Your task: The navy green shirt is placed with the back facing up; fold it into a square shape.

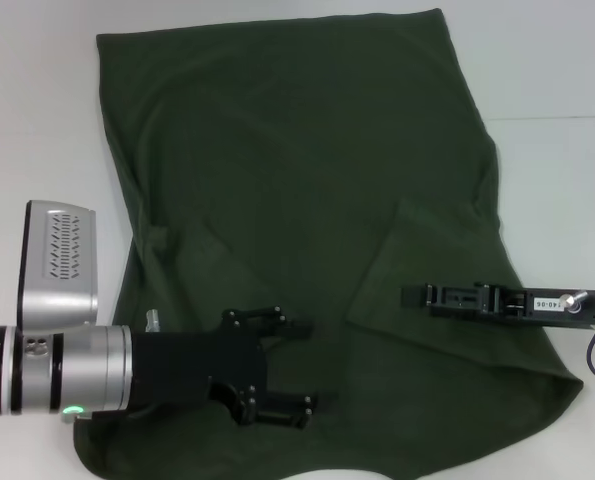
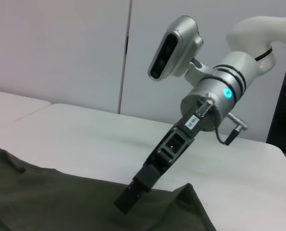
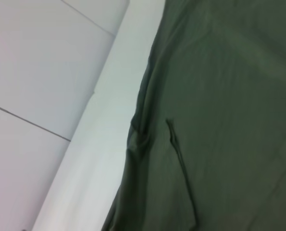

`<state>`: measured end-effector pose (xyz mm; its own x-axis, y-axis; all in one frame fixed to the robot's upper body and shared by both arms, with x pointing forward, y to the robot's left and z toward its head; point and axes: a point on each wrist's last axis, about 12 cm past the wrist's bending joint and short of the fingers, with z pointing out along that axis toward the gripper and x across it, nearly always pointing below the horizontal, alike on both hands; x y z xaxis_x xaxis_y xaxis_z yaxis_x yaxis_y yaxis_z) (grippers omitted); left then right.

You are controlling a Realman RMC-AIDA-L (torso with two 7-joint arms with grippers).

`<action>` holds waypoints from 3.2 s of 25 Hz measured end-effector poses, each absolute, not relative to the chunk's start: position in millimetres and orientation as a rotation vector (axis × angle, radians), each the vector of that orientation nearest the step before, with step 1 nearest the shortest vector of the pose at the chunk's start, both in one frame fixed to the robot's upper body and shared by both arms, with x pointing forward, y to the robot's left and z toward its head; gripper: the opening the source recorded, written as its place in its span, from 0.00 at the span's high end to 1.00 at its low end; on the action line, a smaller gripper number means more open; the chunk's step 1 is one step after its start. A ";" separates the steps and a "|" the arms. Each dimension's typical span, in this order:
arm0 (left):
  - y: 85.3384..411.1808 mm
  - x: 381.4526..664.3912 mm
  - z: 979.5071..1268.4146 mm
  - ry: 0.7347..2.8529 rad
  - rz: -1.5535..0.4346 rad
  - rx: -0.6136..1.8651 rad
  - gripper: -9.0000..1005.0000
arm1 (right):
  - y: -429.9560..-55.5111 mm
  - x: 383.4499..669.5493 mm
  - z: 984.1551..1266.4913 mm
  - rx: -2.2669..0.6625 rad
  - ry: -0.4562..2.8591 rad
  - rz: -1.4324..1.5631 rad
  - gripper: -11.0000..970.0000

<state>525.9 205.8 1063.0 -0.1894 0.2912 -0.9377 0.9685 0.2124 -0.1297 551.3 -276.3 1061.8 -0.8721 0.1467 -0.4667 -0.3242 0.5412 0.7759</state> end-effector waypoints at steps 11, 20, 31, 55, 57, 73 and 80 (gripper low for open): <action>206.5 525.5 1062.8 1.652 -1.017 1.198 0.13 | -285.3 550.6 1070.6 -0.182 2.154 1.301 0.03; 226.1 518.6 1064.6 1.685 -1.061 1.063 0.13 | -279.0 534.7 1074.3 -0.327 1.792 1.277 0.03; 271.7 500.8 1068.3 1.856 -1.051 0.863 0.13 | -263.1 534.3 1063.7 -0.440 1.790 1.206 0.03; 352.6 463.6 1065.5 2.154 -0.773 0.685 0.13 | -245.2 539.7 1070.0 -0.800 1.864 1.233 0.03; 352.6 462.7 1064.4 2.166 -0.775 0.686 0.13 | -245.0 539.6 1072.5 -0.833 1.861 1.245 0.03; 348.2 462.7 1055.1 2.208 -0.793 0.670 0.13 | -247.3 543.4 1077.4 -0.798 1.840 1.244 0.03; 343.9 464.4 1054.6 2.221 -0.809 0.701 0.15 | -250.9 542.7 1077.7 -0.766 1.831 1.244 0.03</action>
